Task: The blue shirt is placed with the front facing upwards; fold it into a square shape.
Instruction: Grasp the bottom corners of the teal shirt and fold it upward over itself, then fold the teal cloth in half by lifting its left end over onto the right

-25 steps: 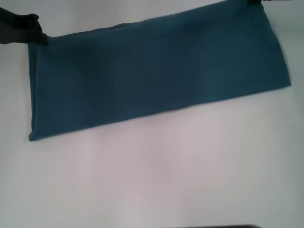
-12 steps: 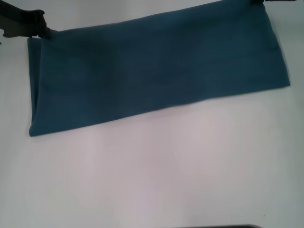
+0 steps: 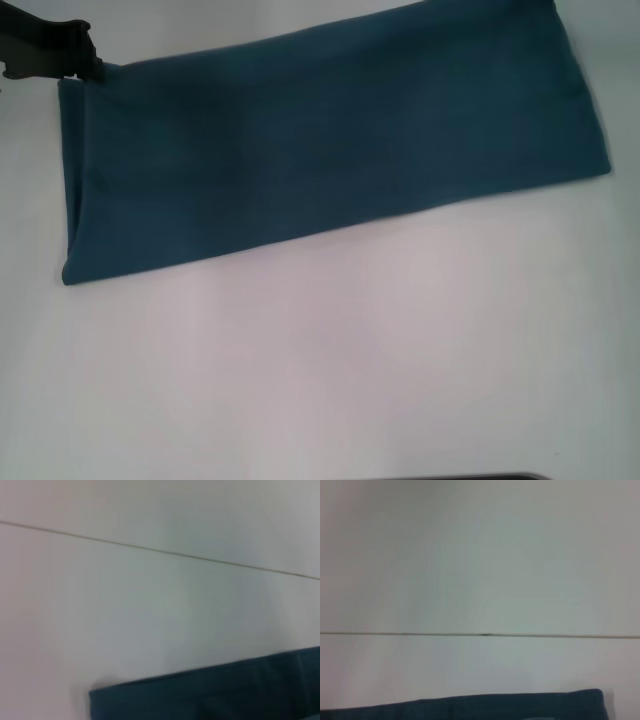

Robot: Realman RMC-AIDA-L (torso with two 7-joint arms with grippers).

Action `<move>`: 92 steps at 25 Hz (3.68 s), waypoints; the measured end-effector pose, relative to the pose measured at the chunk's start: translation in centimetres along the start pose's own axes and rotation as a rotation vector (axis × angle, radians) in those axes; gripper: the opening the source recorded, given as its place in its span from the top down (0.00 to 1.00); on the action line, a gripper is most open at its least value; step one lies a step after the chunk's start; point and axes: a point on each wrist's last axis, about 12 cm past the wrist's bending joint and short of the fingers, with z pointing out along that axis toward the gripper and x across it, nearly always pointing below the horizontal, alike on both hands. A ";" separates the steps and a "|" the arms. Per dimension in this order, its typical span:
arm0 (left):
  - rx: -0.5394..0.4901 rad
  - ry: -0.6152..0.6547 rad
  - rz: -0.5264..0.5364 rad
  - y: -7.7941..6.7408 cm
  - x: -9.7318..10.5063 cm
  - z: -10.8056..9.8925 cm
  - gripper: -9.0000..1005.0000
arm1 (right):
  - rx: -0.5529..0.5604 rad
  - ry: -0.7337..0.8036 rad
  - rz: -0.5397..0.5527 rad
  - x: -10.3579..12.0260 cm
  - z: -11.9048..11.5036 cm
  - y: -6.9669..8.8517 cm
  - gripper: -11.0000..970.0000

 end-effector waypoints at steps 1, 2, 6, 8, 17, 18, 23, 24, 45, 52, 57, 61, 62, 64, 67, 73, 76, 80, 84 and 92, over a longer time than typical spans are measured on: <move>-0.003 0.003 -0.009 0.1 0.0 0.0 0.93 | 0.002 0.003 -0.004 -0.1 0.0 0.0 0.92; -0.013 0.003 -0.019 0.2 0.0 -0.1 0.92 | 0.008 0.005 -0.011 -0.3 -0.1 -0.1 0.91; -0.048 -0.001 -0.060 0.8 0.2 -0.1 0.90 | 0.038 0.013 -0.030 -1.0 -0.3 -0.3 0.85; -0.053 -0.001 -0.069 1.0 0.3 -0.1 0.89 | 0.049 0.012 -0.039 -1.4 -0.4 -0.4 0.79; -0.035 -0.031 -0.084 1.5 0.3 -1.0 0.58 | -0.037 0.023 -0.003 -2.2 -1.9 -0.9 0.41; -0.016 -0.040 -0.091 1.5 0.3 -1.2 0.46 | -0.081 0.022 0.009 -2.1 -2.2 -1.0 0.38; 0.189 -0.102 -0.138 2.1 1.1 -2.7 0.28 | -0.317 -0.050 0.115 -0.9 -4.6 -2.1 0.20; 0.245 -0.116 -0.150 2.4 1.5 -3.1 0.24 | -0.365 -0.067 0.122 -0.4 -5.2 -2.3 0.17; 0.578 -0.075 -0.349 5.5 11.6 -1.6 0.23 | -0.678 -0.080 0.119 14.1 -8.5 -4.3 0.08; 0.533 -0.082 -0.490 5.9 12.0 -0.1 0.23 | -0.650 0.002 0.094 15.2 -8.0 -4.4 0.08; 0.476 -0.108 -0.573 6.7 12.1 0.4 0.23 | -0.656 0.008 0.077 15.5 -7.8 -4.2 0.08; 0.440 -0.108 -0.598 7.1 12.3 0.7 0.23 | -0.661 0.010 0.073 15.5 -7.6 -4.1 0.08; 0.430 -0.104 -0.597 7.1 12.3 0.8 0.23 | -0.662 0.010 0.073 15.5 -7.6 -4.0 0.08; 0.408 -0.094 -0.594 7.1 12.4 1.0 0.23 | -0.663 0.009 0.074 15.4 -7.6 -4.0 0.08; 0.380 -0.078 -0.587 7.2 12.6 1.3 0.23 | -0.665 0.007 0.071 15.2 -7.5 -3.9 0.08; 0.353 -0.052 -0.570 7.2 12.8 1.6 0.23 | -0.665 0.008 0.069 15.0 -7.4 -3.8 0.08; 0.366 -0.062 -0.564 7.3 12.6 1.1 0.23 | -0.664 0.009 0.071 15.0 -7.4 -3.8 0.08; 0.372 -0.068 -0.529 7.9 11.9 -0.3 0.23 | -0.665 0.011 0.068 14.9 -7.5 -4.0 0.08; 0.343 -0.033 -0.367 8.0 10.3 -1.6 0.23 | -0.662 0.012 0.064 15.0 -7.7 -4.1 0.08; 0.197 0.032 -0.220 7.4 8.7 -1.0 0.23 | -0.658 0.009 0.059 14.9 -7.6 -4.2 0.08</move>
